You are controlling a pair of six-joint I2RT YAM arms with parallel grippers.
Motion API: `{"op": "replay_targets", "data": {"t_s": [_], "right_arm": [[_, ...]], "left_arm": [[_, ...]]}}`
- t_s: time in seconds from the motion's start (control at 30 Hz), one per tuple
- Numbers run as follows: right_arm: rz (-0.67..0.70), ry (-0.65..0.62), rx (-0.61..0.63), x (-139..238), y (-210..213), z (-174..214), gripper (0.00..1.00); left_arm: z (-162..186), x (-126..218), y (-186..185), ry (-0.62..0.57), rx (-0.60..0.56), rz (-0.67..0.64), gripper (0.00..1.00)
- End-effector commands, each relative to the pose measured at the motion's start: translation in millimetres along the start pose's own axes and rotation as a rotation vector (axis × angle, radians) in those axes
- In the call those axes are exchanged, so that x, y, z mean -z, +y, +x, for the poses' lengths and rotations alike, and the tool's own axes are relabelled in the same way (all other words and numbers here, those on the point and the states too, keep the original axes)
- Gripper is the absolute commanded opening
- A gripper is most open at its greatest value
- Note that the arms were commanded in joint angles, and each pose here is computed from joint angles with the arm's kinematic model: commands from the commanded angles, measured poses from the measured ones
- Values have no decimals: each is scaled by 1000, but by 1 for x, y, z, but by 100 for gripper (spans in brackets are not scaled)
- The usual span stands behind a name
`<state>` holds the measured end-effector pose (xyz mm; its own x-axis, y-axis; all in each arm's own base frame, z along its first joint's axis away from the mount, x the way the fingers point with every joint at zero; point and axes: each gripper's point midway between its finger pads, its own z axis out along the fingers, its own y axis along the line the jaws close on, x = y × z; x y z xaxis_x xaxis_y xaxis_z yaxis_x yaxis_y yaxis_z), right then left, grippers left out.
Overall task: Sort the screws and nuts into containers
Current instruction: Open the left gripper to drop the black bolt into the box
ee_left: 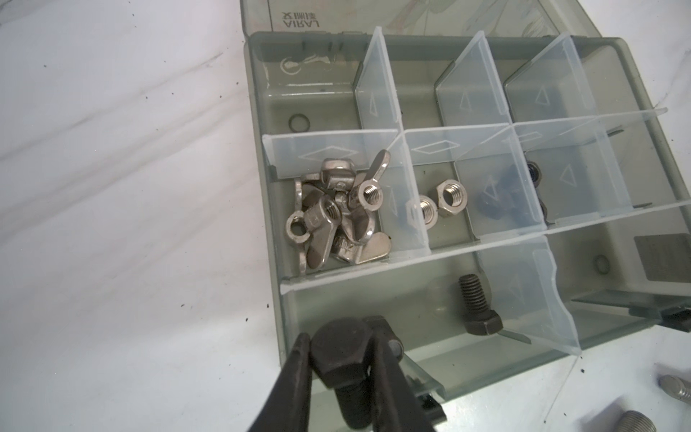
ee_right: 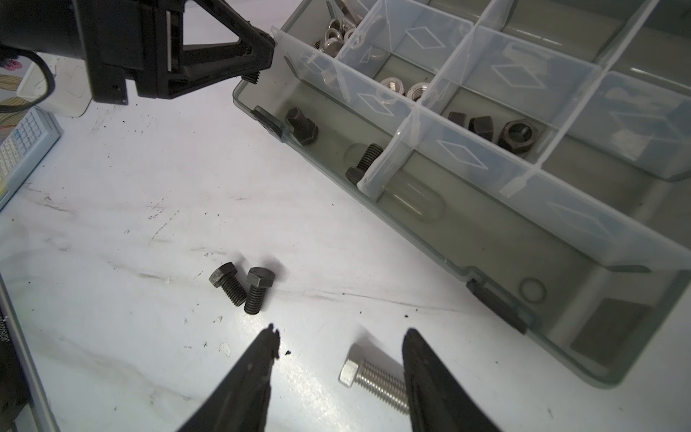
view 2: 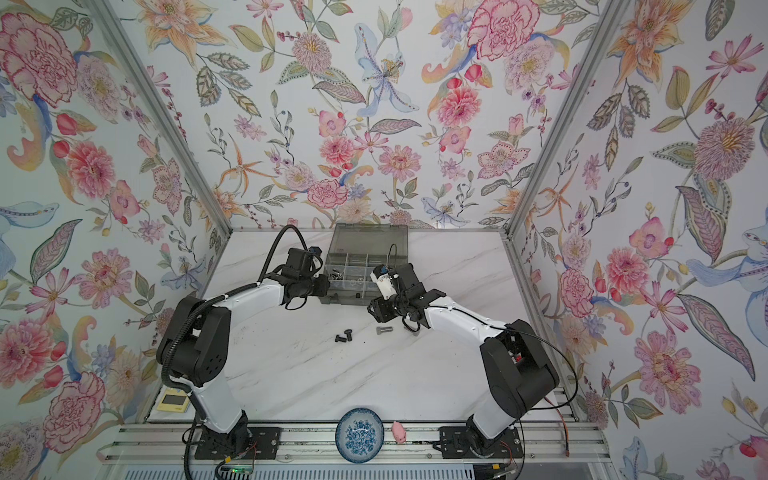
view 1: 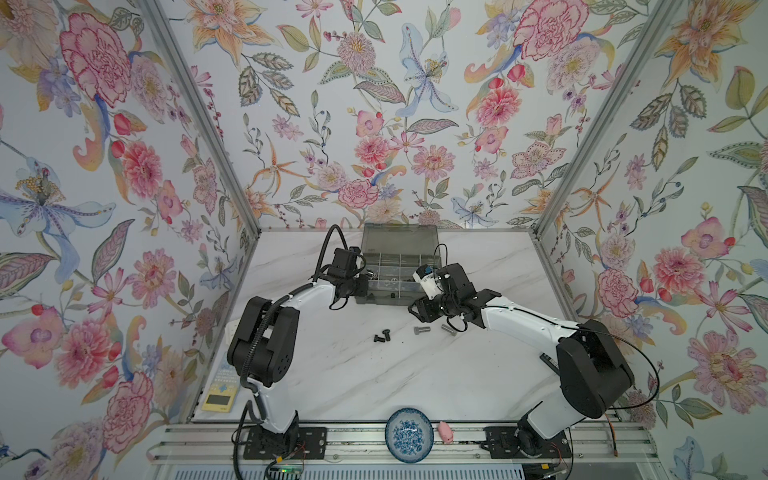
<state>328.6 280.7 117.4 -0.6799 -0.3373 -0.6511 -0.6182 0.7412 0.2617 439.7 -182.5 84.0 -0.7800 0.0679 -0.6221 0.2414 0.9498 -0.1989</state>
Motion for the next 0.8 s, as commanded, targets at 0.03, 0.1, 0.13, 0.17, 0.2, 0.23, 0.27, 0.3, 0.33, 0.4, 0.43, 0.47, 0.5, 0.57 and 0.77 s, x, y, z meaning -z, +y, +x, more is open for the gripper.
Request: {"op": "replay_targets", "data": {"t_s": [0.03,0.1,0.13,0.17,0.2,0.23,0.27,0.3,0.33,0.4,0.43,0.47,0.5,0.57,0.77], "right_arm": [[-6,11,-21,0,-1,6,57],[-6,14,-21,-1,-1,7,57],[-4,11,-20,0,-1,7,57],[-4,12,-20,0,-1,7,57],[-4,12,-20,0,-1,7,57],[-4,14,-21,0,-1,7,57],[-6,13,-21,0,-1,7,57],[-6,13,-22,0,-1,7,57],[-7,11,-21,0,0,6,57],[-8,13,-22,-1,-1,7,57],[-7,14,-22,0,-1,7,57],[-8,13,-22,0,0,7,57],[-10,13,-22,0,0,7,57],[-15,13,-20,0,1,6,57],[-22,19,-6,-3,4,7,57]], "left_arm": [[0,4,0,-6,12,10,20],[0,4,2,-2,13,0,23],[-1,4,2,-1,11,-2,25],[-1,4,2,1,9,-1,28],[-1,4,2,0,10,-1,32],[-2,4,2,1,11,-1,34],[-1,4,2,1,12,-3,37],[-2,4,3,-1,11,-8,41],[-3,5,2,-3,9,-9,44],[-2,5,2,-2,9,-7,47],[-2,5,1,-2,9,-5,48],[-3,5,1,-3,9,-6,50],[-3,6,1,-4,9,-4,51],[-5,9,0,-9,6,-4,55],[-12,26,-4,-40,0,12,69]]}}
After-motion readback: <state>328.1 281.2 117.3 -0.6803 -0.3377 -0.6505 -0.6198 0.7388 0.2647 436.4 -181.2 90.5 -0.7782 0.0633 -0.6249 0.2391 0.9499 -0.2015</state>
